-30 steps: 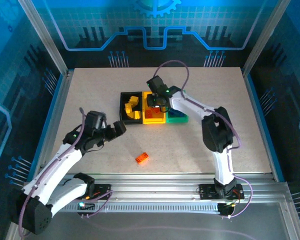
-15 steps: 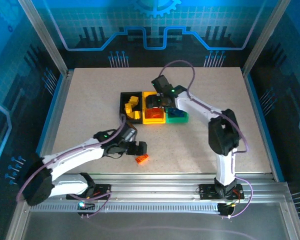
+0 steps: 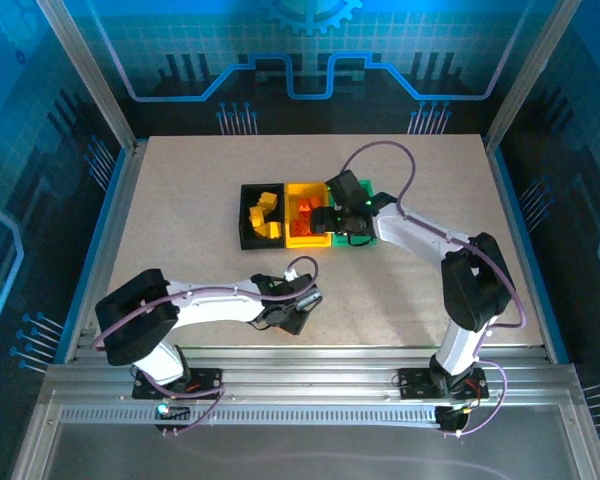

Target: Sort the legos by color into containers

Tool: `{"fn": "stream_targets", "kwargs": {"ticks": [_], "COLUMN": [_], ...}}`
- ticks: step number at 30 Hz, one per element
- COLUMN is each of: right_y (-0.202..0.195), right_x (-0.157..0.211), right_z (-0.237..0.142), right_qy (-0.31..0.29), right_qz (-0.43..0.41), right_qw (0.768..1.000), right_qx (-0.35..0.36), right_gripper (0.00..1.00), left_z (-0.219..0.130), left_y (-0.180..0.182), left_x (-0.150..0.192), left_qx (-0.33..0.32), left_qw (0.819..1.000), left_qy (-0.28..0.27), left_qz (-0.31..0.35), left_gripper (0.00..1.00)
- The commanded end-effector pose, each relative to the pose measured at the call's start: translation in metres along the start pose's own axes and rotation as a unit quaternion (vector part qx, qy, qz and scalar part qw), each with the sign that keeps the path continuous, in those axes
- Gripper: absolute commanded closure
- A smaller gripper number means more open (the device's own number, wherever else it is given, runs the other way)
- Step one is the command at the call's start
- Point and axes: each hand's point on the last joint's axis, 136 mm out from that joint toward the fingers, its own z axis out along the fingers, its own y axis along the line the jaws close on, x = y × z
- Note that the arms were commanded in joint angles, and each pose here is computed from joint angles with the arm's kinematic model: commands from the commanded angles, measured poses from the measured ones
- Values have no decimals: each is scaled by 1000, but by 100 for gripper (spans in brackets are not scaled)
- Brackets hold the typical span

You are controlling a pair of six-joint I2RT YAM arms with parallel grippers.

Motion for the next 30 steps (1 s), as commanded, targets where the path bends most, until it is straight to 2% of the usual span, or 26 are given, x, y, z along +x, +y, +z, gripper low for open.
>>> {"fn": "stream_targets", "kwargs": {"ticks": [1, 3, 8, 13, 18, 22, 25, 30], "right_y": [-3, -7, -16, -26, -42, -55, -61, -70], "right_x": [-17, -18, -20, -18, -9, 6, 17, 28], "right_z": [-16, -17, -21, -30, -43, -49, -49, -53], "right_qy": [-34, -37, -42, -55, -70, -74, -66, -60], "right_qz": [21, 25, 33, 41, 58, 76, 80, 80], "right_qw": [999, 999, 999, 998, 996, 994, 994, 994], "right_qx": [-9, -8, 4, 13, 20, 23, 28, 37], "right_gripper": [15, 15, 14, 14, 14, 14, 14, 14], "left_z": [-3, -3, -7, -24, -65, -94, -96, -72], "left_y": [3, 2, -2, -2, 5, 32, 54, 71], "left_x": [-3, -3, -3, -18, -75, -140, -183, -241], "left_qx": [-21, -18, -5, 1, 36, 63, 43, 21], "left_qw": [1000, 1000, 1000, 999, 992, 970, 958, 953], "left_qy": [-5, -5, -5, -35, -108, -186, -217, -225], "left_qz": [13, 9, 4, -9, -63, -145, -180, -204], "left_gripper": [32, 41, 56, 65, 66, 65, 65, 66]}}
